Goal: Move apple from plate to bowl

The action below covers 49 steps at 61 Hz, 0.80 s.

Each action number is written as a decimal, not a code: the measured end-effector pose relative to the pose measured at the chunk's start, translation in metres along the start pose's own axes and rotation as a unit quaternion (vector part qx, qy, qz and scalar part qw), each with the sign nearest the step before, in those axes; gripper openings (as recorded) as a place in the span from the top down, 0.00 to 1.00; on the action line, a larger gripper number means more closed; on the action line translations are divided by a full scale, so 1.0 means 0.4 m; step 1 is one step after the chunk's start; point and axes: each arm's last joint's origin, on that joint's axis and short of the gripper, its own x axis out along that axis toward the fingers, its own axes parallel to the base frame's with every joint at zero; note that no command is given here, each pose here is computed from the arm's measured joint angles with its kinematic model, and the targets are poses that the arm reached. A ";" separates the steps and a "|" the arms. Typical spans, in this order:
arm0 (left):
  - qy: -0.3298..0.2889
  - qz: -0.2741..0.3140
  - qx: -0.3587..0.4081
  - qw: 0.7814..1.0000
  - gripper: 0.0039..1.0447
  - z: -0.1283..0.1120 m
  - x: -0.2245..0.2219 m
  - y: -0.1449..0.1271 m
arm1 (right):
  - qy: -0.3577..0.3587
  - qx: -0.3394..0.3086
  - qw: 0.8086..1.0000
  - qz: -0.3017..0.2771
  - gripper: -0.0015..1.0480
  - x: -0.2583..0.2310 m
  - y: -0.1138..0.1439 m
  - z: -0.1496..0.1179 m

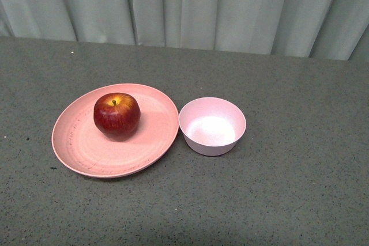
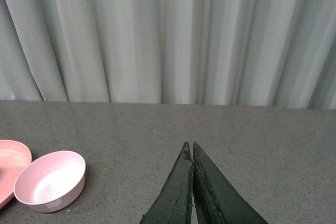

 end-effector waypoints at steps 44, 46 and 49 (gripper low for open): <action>0.000 0.000 0.000 1.000 0.06 0.000 0.000 0.000 | 0.003 0.000 1.000 0.001 0.35 -0.033 0.000 -0.007; 0.000 0.000 0.000 1.000 0.06 0.000 0.000 0.000 | 0.003 0.000 1.000 0.001 0.30 -0.033 0.000 -0.007; 0.000 0.000 0.000 1.000 0.06 0.000 0.000 0.000 | 0.003 0.000 1.000 0.001 0.23 -0.033 0.000 -0.007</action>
